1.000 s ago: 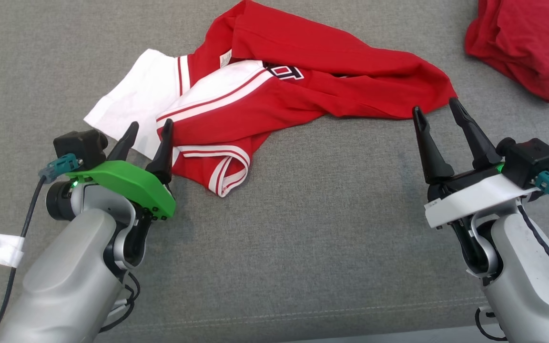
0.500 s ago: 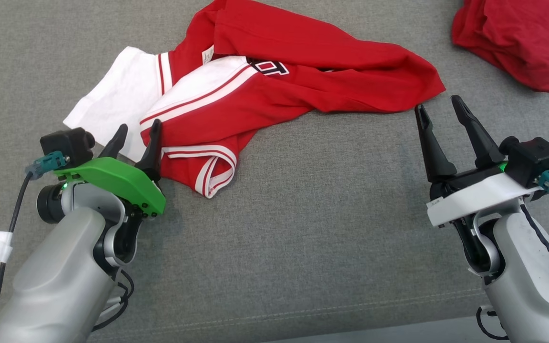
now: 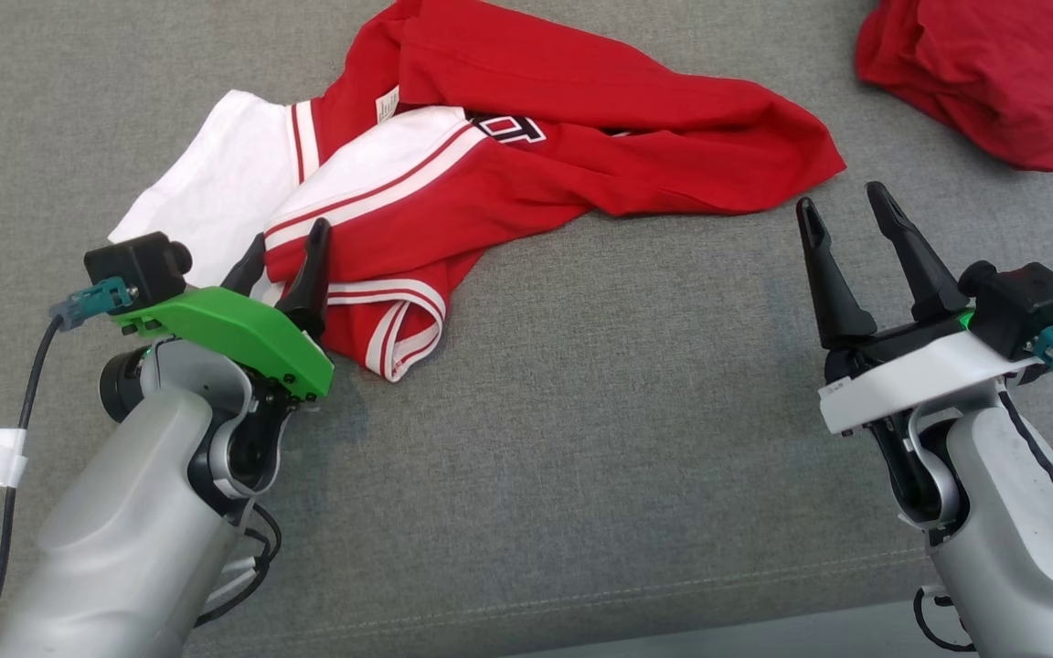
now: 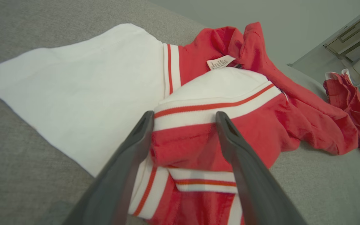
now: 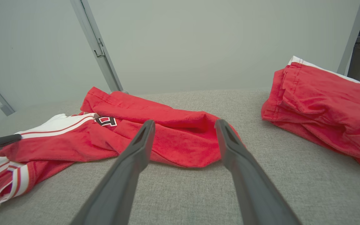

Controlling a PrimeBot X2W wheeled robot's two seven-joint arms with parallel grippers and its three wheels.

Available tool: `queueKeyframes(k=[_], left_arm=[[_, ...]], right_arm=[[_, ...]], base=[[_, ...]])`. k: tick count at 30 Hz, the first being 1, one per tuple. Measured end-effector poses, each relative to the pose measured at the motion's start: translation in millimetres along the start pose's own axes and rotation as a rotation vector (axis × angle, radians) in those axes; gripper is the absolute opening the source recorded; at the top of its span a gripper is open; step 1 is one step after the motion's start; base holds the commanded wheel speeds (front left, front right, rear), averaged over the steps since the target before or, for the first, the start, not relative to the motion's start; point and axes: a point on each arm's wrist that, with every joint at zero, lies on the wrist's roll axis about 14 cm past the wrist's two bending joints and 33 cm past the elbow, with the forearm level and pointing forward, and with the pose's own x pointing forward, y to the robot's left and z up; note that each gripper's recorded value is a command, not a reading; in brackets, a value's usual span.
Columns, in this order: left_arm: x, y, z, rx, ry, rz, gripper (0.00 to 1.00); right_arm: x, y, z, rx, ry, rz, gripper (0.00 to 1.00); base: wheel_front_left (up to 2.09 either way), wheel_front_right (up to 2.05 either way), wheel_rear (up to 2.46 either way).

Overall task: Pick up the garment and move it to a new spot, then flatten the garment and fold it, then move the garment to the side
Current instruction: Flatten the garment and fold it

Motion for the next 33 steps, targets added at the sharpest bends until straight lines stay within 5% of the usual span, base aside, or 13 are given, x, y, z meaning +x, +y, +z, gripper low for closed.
queueKeyframes(k=[4, 5, 6, 9, 25, 33], left_arm=[[0.5, -0.8, 0.2, 0.002, 0.0, -0.004, 1.0], [0.7, -1.4, -0.3, 0.003, 0.002, -0.006, 0.91], [0.8, -1.9, -1.2, 0.006, 0.006, -0.008, 0.55], [1.3, -3.1, -2.9, 0.027, 0.012, -0.014, 0.0], [-0.2, -54.6, 35.3, 0.052, -0.164, -0.208, 0.0], [-29.4, -38.9, 31.5, -0.047, -0.212, -0.158, 0.0]], right_arm=[[-0.3, -0.6, 0.1, 0.0, 0.0, -0.002, 1.0], [-0.3, -0.7, 0.1, 0.0, 0.0, -0.002, 1.0], [-0.4, -0.8, 0.1, 0.0, 0.0, -0.002, 1.0], [-0.6, -1.4, -0.1, 0.0, 0.0, -0.004, 1.0], [4.8, -28.3, -11.8, -0.046, 0.06, -0.05, 1.0], [15.4, -49.9, -29.3, -0.054, 0.125, -0.091, 1.0]], base=[[0.0, 0.0, 0.0], [0.0, 0.0, 0.0], [0.0, 0.0, 0.0], [0.0, 0.0, 0.0], [0.0, 0.0, 0.0], [0.0, 0.0, 0.0]])
